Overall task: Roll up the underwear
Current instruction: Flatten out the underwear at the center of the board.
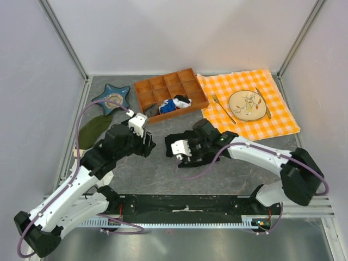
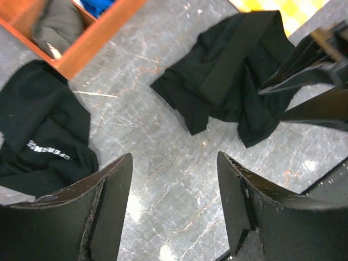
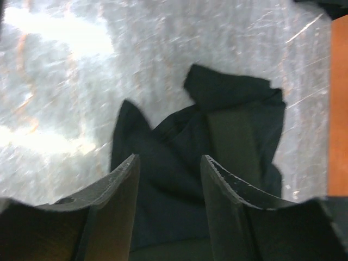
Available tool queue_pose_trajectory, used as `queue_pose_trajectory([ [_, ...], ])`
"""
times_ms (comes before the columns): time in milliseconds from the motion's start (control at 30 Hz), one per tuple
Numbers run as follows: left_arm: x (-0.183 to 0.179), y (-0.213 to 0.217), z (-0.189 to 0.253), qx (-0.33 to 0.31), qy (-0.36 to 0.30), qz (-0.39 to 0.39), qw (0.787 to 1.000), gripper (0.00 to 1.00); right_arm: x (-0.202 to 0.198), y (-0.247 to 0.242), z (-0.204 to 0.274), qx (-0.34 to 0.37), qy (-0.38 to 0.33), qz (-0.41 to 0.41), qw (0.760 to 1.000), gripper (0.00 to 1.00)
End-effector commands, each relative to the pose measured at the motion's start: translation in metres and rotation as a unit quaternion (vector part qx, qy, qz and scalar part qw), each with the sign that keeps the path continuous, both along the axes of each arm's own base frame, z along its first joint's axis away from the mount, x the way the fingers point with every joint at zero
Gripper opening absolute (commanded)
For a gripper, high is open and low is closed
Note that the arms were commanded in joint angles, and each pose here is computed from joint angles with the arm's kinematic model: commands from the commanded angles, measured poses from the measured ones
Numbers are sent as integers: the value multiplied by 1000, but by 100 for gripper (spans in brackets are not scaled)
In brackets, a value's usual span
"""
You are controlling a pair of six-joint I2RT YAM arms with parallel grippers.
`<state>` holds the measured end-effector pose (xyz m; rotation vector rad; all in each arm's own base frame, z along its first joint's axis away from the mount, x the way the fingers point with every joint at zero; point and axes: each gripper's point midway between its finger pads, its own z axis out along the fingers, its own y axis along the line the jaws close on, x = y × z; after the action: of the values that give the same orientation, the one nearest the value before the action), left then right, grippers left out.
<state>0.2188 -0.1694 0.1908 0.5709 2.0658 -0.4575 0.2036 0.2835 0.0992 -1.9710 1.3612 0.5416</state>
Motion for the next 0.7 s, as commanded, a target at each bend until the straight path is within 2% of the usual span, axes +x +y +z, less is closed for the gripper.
queue_pose_trajectory([
  [0,11,15,15,5,-48,41,998,70,36,43,14,26,-33,-79,996,53],
  [233,10,21,22,-3,-64,55,996,70,64,59,-7,9,-46,-163,985,55],
  [433,8,21,25,-9,-69,54,996,70,78,59,-33,-22,-45,-193,980,57],
  [533,8,20,25,-10,-68,51,996,70,82,55,-46,-39,-49,-207,976,51],
  [633,8,19,24,-11,-67,48,997,70,84,53,-50,-45,-50,-216,974,35],
  [667,7,19,24,-12,-66,46,997,70,85,52,-49,-44,-50,-218,974,26],
])
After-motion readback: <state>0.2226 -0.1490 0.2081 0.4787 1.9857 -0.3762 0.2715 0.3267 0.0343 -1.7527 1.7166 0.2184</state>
